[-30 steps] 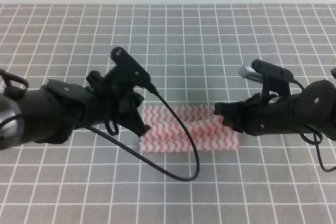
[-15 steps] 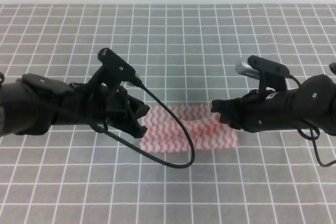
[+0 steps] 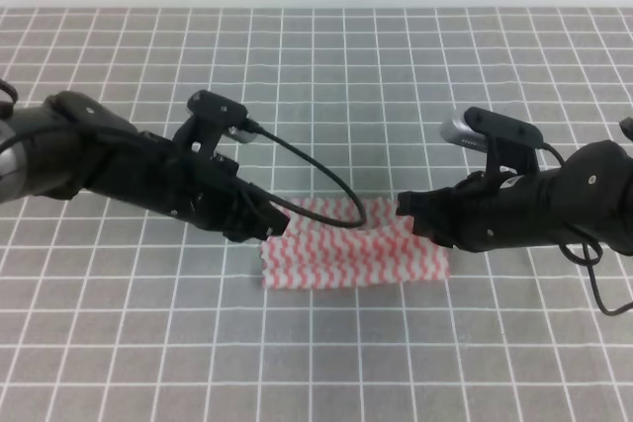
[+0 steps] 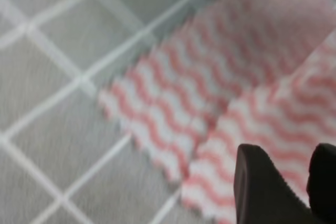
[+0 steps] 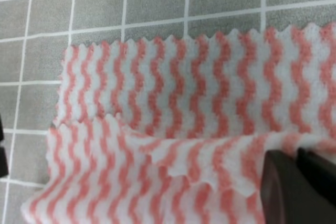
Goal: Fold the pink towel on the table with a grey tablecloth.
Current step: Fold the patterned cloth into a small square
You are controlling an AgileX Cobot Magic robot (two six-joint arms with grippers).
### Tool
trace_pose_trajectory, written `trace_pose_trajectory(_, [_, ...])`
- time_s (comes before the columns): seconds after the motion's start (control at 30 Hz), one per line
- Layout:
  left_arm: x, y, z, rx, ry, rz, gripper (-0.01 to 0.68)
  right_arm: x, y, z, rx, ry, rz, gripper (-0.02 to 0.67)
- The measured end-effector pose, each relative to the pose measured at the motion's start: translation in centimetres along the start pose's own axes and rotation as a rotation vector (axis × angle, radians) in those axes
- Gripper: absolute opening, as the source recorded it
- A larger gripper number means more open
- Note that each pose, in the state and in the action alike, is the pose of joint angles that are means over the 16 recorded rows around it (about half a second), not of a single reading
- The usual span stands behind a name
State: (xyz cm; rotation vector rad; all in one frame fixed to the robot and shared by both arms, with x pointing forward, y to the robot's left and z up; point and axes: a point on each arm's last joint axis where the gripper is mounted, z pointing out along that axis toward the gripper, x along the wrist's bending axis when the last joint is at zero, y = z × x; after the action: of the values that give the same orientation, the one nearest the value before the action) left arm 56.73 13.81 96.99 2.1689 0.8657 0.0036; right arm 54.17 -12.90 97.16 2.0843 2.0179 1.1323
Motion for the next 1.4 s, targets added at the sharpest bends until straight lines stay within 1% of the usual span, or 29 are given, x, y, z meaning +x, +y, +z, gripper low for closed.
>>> trace_pose_trajectory(0.23, [1.1,-0.4,0.4,0.077,-0.003,-0.135,0.206,0.0,-0.1,0.0,0.006,0.0,-0.001,-0.015])
trace_pose_trajectory(0.43, [1.5,-0.5,0.7,0.079,0.028,-0.242,0.206,0.0,-0.1,0.1,0.009,0.0,-0.002,-0.015])
trace_pose_trajectory(0.5, [1.6,-0.5,0.7,0.076,0.042,-0.268,0.206,0.0,-0.1,0.1,0.01,0.0,-0.003,-0.015])
trace_pose_trajectory(0.6, [1.8,-0.5,0.7,0.071,0.062,-0.279,0.206,0.0,-0.1,0.1,0.01,0.001,-0.003,-0.015])
trace_pose_trajectory(0.73, [2.0,-0.3,0.8,0.066,0.07,-0.265,0.205,0.0,-0.1,0.0,0.009,0.001,-0.004,-0.015])
trace_pose_trajectory(0.87, [2.1,-0.1,1.1,0.074,0.052,-0.236,0.205,0.0,-0.1,0.0,0.009,0.001,-0.004,-0.015])
trace_pose_trajectory(1.17, [1.9,0.6,2.3,0.113,-0.033,-0.118,0.206,0.0,-0.1,0.0,0.009,0.001,-0.006,-0.015])
trace_pose_trajectory(1.4, [1.8,0.9,3.1,0.118,-0.051,-0.022,0.206,0.0,-0.1,0.1,0.01,0.001,-0.017,-0.015])
